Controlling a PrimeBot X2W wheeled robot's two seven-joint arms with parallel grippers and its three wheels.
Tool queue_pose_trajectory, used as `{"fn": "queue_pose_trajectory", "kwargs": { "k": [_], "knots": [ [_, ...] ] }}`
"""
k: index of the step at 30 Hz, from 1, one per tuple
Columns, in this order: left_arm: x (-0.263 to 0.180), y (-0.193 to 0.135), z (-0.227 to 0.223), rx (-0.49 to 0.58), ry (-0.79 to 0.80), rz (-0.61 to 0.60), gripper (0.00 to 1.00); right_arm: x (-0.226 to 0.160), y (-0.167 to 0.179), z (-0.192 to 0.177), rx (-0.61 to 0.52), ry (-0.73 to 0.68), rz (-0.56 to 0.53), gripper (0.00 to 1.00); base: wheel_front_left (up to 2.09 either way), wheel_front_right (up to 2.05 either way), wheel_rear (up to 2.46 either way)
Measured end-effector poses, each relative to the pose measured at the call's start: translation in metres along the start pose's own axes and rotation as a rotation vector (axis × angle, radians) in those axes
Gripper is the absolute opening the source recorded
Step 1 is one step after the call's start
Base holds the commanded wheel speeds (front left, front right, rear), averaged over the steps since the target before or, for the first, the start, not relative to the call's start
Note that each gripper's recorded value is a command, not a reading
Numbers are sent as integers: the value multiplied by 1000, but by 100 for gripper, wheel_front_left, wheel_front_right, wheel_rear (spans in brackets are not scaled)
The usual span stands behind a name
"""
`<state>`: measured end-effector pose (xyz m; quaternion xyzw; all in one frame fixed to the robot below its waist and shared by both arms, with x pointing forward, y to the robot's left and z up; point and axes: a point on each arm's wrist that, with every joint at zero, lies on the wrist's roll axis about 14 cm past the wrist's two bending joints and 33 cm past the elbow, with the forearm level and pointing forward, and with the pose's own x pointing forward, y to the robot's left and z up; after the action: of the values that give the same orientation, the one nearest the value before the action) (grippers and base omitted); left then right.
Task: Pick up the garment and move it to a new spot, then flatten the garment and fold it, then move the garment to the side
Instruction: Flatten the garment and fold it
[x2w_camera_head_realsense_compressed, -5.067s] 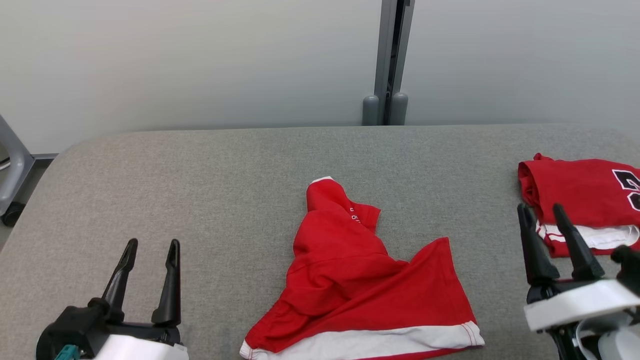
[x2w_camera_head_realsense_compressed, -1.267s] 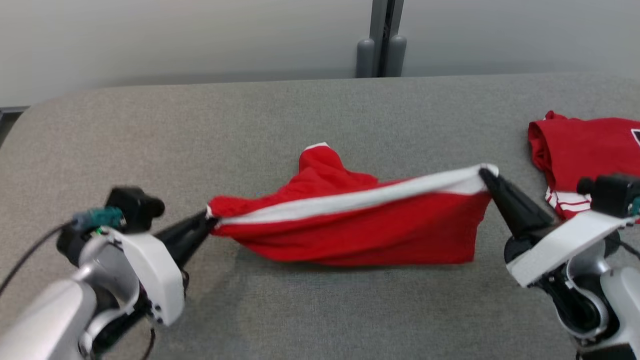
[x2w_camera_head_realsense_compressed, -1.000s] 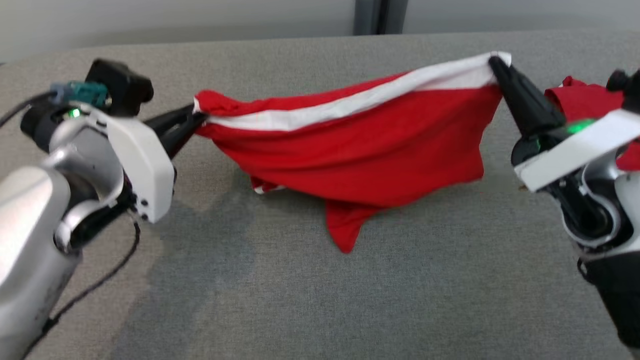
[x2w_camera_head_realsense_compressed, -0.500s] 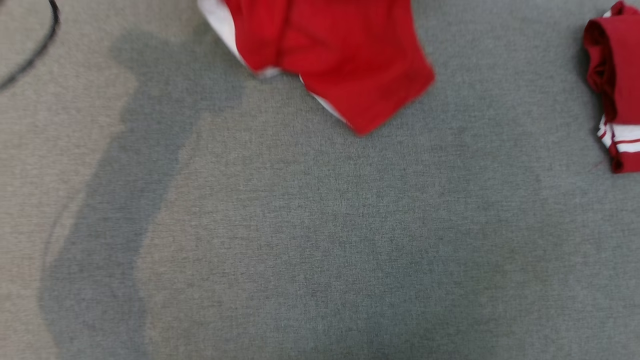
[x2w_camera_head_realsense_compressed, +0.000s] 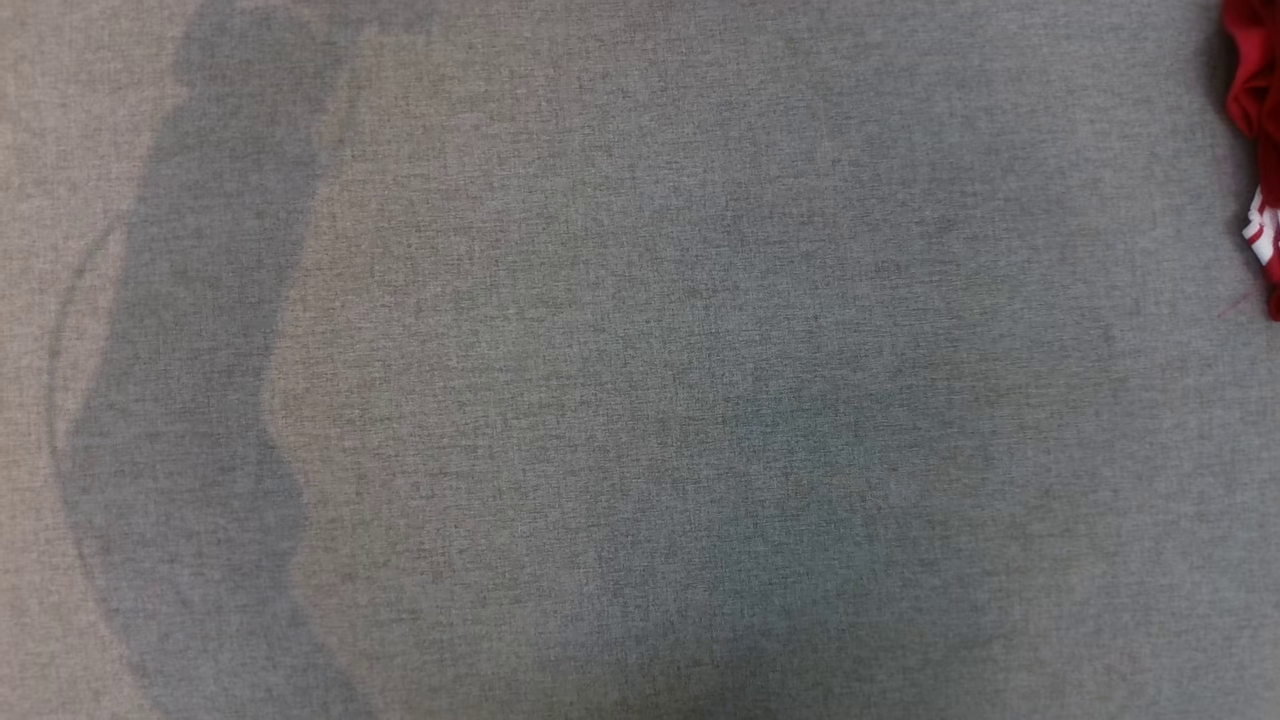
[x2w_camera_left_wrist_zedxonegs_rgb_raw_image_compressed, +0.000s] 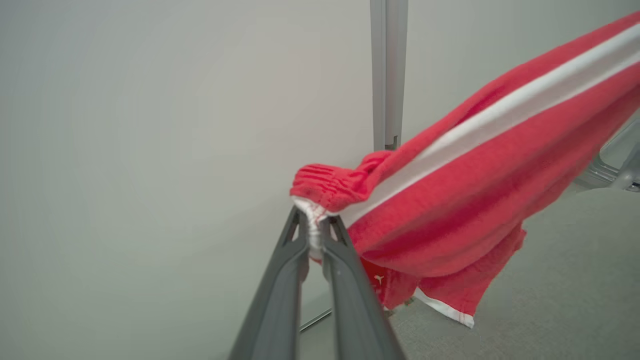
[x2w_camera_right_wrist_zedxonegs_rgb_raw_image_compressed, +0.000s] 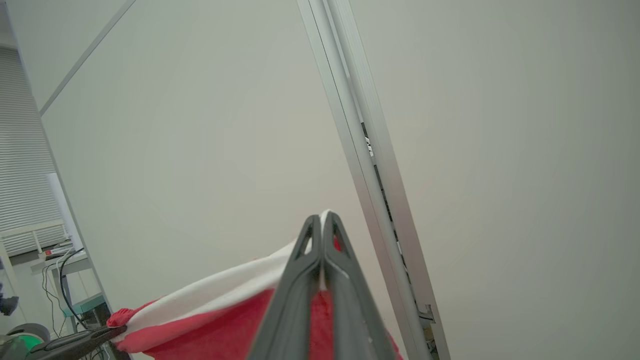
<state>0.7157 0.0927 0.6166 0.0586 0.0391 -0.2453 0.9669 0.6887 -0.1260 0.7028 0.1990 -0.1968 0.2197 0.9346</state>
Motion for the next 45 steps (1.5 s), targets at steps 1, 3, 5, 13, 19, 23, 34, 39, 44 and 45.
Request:
{"fn": "queue_pose_trajectory", "kwargs": {
  "k": [1, 3, 5, 13, 19, 23, 34, 39, 44, 45],
  "knots": [
    [1, -1, -4, -4, 9, -4, 0, 0, 1, -3, 3, 6, 4, 0, 0, 0, 0],
    [1, -4, -17, 3, 45, -11, 0, -2, 4, -15, 4, 36, 13, 0, 0, 0, 0],
    [-1, -8, -32, 1, 77, -19, 0, -8, 3, -30, 1, 87, 14, 0, 0, 0, 0],
    [-43, -45, -114, -24, 310, -113, 0, -67, 7, -89, 22, 335, -1, 0, 0, 0, 0],
    [-96, -74, -146, -100, 441, -174, 0, -126, 28, -109, 42, 522, 21, 0, 0, 0, 0],
    [-137, -92, -163, -184, 546, -194, 0, -168, 42, -111, 63, 642, 25, 0, 0, 0, 0],
    [-235, -151, -174, -375, 780, -280, 0, -276, 70, -95, 109, 889, 9, 0, 0, 0, 0],
    [-281, -183, -174, -401, 881, -366, 0, -316, 85, -82, 178, 945, 9, 0, 0, 0, 0],
    [-322, -206, -176, -416, 953, -424, 0, -356, 95, -72, 231, 1019, 13, 0, 0, 0, 0],
    [-331, -210, -178, -418, 973, -435, 0, -359, 98, -69, 235, 1021, 22, 0, 0, 0, 0]
  ]
}}
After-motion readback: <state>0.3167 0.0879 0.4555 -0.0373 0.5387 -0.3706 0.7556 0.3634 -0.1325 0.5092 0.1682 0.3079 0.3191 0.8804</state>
